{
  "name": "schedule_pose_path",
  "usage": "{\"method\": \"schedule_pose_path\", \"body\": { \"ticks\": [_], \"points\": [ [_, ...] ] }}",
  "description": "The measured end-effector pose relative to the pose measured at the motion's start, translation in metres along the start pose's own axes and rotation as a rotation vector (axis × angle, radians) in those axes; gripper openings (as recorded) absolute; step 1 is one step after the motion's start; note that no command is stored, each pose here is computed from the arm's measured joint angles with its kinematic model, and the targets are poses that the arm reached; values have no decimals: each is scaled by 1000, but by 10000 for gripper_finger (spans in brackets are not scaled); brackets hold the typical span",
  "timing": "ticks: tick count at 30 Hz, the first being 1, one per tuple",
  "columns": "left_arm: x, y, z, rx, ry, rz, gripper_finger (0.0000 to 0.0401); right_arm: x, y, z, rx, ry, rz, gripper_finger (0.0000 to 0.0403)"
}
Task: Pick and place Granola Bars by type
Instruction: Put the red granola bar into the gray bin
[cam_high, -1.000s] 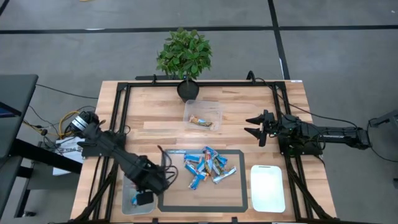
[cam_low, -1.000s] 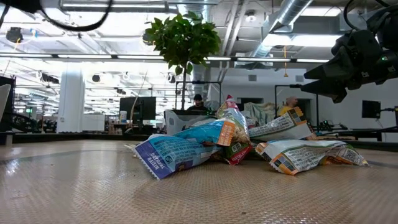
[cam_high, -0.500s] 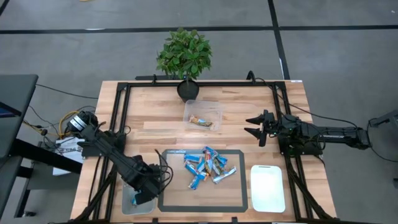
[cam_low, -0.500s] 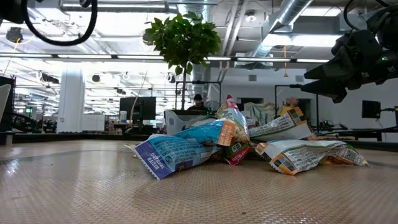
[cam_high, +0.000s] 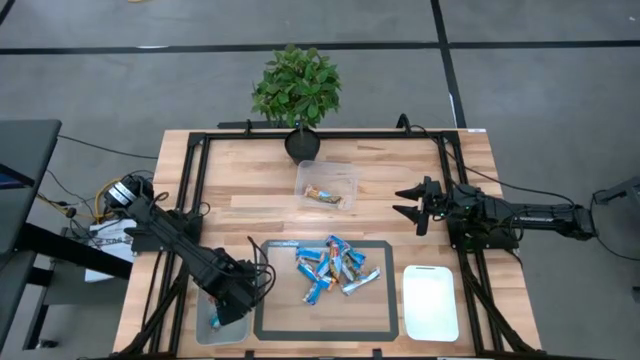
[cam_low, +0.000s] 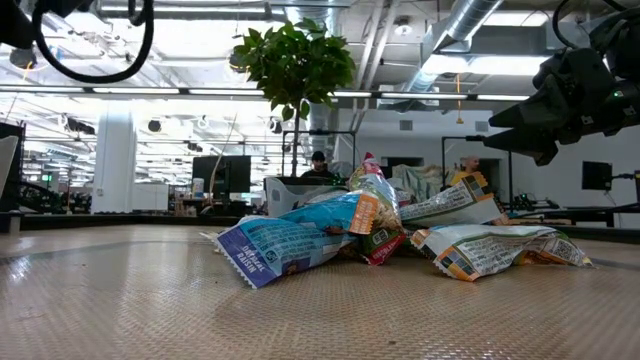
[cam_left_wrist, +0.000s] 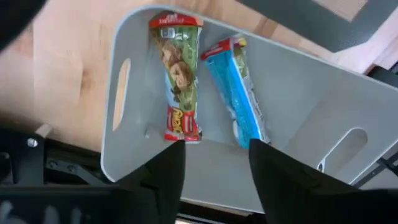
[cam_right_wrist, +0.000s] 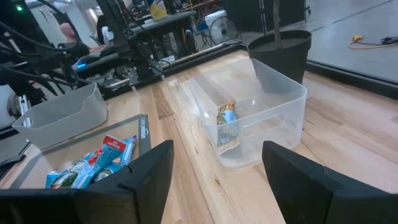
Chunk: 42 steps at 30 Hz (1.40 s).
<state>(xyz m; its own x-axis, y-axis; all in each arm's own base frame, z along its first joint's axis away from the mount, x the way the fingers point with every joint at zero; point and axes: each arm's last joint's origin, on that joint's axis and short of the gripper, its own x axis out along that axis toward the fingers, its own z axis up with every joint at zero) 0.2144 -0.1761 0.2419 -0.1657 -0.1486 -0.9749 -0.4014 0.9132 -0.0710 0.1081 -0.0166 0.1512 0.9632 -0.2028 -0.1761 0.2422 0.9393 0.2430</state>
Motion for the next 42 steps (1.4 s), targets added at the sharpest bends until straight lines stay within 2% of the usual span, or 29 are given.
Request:
{"method": "schedule_pose_path", "body": {
  "ticks": [4, 13, 17, 20, 26, 29, 34, 42],
  "points": [
    [-1, -3, 4, 35, -27, -44, 185, 0, 0, 0, 0, 0, 0, 240],
    [-4, -14, 16, 141, -114, -181, 178, 0, 0, 0, 0, 0, 1, 240],
    [-9, -23, 27, 252, -230, -272, 178, 0, 0, 0, 0, 0, 1, 240],
    [-15, -27, 39, 370, -382, -295, 177, 0, 0, 0, 0, 0, 1, 240],
    [-29, -30, 63, 601, -723, -202, 177, 0, 0, 0, 0, 1, 4, 240],
    [-35, -28, 77, 678, -833, -146, 177, 0, 0, 0, 0, 1, 3, 240],
    [-40, -24, 103, 774, -956, -88, 177, 0, 0, 0, 0, 1, 4, 240],
    [-18, -16, 149, 884, -996, 77, 177, 0, 0, 0, 0, 1, 3, 240]
  ]
}}
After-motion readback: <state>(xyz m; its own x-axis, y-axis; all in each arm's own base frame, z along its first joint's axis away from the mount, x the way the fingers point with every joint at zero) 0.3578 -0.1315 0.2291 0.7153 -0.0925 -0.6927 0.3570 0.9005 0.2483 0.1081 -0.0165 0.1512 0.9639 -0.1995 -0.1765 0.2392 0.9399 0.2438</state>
